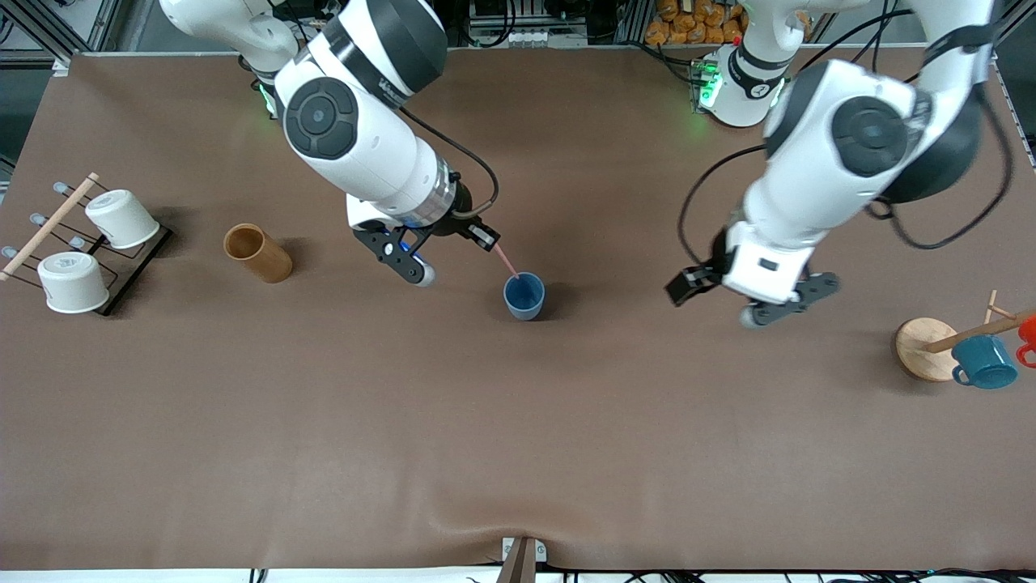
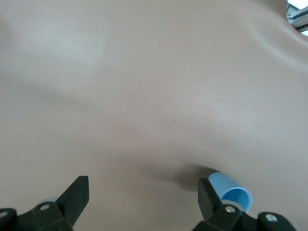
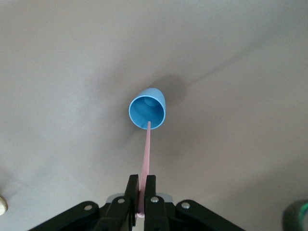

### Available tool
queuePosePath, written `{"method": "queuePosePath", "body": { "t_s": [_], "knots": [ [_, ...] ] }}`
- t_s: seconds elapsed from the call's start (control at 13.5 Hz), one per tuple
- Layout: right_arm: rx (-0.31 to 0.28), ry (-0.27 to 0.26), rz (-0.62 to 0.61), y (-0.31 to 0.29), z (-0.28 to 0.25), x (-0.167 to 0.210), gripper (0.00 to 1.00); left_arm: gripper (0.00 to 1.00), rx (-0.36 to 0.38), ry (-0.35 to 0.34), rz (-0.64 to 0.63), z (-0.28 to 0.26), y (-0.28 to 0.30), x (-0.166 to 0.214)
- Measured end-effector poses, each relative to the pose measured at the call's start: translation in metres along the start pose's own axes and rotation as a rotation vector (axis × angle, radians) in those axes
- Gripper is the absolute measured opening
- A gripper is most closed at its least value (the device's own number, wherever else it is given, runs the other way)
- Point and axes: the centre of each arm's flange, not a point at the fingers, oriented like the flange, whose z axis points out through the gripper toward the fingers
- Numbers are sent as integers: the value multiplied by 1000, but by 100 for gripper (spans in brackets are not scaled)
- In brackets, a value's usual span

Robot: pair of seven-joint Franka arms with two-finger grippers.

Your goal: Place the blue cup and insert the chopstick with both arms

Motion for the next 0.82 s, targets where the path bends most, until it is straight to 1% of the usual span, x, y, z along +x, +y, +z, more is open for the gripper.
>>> {"method": "queuePosePath", "body": {
  "t_s": [0.15,0.37,0.52,0.59,0.67,0.82],
  "knots": [
    [6,21,0,-2,7,-2,8,100,3,21,54,-20,-29,17],
    [-3,47,-9,-1,20,-4,8,100,21,46,154,-54,-84,40],
    [-9,51,-18,-2,32,-10,8,100,43,42,192,-79,-112,44],
    [-1,62,-16,-3,40,-15,8,100,52,36,206,-91,-120,42],
    [9,83,-5,-5,47,-20,8,100,59,29,232,-103,-125,40],
    [10,124,5,-6,57,-29,9,100,70,9,306,-126,-135,37]
  ]
}}
